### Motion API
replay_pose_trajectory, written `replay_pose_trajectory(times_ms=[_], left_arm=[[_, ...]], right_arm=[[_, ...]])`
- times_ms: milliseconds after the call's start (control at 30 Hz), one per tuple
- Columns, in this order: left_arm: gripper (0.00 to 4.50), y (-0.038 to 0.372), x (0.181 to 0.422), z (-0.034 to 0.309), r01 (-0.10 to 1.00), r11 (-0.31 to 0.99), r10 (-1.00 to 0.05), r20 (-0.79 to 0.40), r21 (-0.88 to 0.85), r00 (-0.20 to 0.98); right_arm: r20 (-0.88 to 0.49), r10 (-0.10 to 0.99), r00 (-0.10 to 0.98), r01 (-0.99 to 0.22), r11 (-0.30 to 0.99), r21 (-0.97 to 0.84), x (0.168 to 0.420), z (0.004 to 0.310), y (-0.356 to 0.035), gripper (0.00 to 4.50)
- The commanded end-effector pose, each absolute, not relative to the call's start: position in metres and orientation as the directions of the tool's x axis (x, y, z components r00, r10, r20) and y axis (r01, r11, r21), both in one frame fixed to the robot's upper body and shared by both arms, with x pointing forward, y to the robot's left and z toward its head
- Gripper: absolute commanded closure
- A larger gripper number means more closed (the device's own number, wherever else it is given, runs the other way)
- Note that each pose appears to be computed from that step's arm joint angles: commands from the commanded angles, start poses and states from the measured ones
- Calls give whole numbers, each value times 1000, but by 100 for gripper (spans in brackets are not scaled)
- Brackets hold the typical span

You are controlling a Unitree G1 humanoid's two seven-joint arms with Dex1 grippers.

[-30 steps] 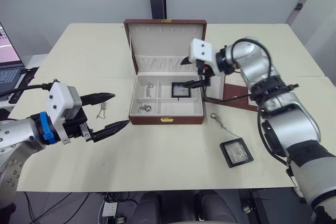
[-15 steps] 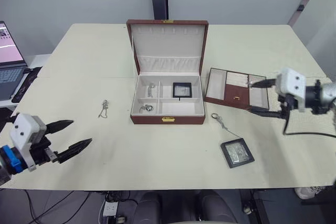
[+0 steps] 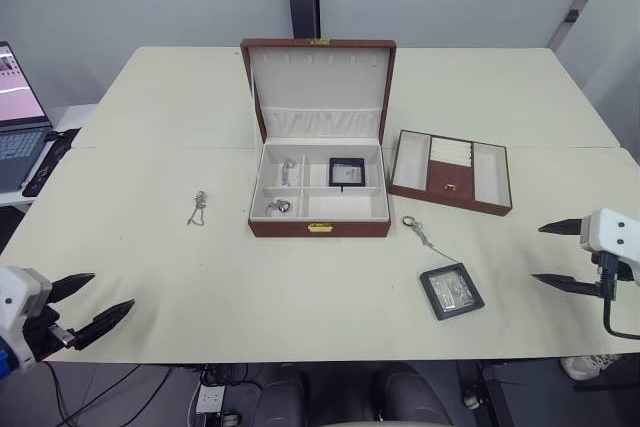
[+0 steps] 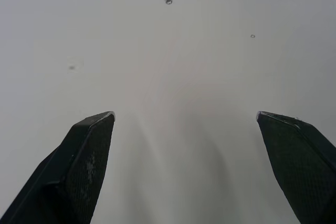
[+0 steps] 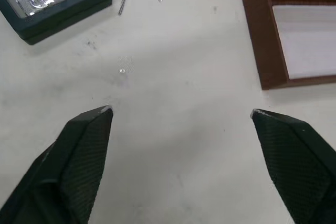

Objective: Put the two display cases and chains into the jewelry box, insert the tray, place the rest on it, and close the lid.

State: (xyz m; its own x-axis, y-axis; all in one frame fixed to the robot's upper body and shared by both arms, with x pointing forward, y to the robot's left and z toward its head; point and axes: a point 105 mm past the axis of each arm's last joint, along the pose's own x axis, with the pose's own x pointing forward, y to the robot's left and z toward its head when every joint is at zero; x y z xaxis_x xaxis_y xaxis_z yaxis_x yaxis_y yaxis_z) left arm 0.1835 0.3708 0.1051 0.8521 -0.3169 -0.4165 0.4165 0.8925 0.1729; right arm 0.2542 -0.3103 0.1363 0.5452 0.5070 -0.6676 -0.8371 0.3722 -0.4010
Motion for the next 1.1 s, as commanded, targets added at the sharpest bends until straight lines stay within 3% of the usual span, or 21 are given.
replay_pose_trajectory(times_ms=[33, 233, 367, 600, 800, 900, 967, 1100], left_arm=[[0, 377, 180, 115, 390, 896, -289, -390, 212, 874], [0, 367, 178, 117, 447, 865, -336, -400, 226, 853], [0, 317, 188, 129, 625, 756, -531, -379, 193, 758], [0, 224, 196, 149, 851, 491, -797, -298, 185, 525], [0, 176, 199, 168, 927, 303, -904, -242, 221, 353], [0, 161, 197, 172, 948, 217, -932, -239, 233, 272], [0, 153, 193, 174, 957, 164, -945, -240, 240, 222], [0, 146, 188, 172, 963, 111, -952, -253, 246, 175]], right_arm=[[-652, 486, 581, -813, 370, -449, 255, 152, -318, 1], [-662, 471, 584, -812, 335, -478, 255, 151, -321, 1], [-639, 514, 572, -820, 358, -447, 256, 154, -308, 1], [-608, 603, 516, -848, 260, -462, 253, 166, -267, 1], [-634, 685, 359, -913, 116, -392, 230, 161, -234, 1], [-646, 703, 298, -930, 61, -362, 220, 152, -224, 60], [-663, 705, 252, -940, 14, -342, 214, 144, -218, 128], [-683, 696, 222, -938, -38, -343, 212, 134, -212, 128]])
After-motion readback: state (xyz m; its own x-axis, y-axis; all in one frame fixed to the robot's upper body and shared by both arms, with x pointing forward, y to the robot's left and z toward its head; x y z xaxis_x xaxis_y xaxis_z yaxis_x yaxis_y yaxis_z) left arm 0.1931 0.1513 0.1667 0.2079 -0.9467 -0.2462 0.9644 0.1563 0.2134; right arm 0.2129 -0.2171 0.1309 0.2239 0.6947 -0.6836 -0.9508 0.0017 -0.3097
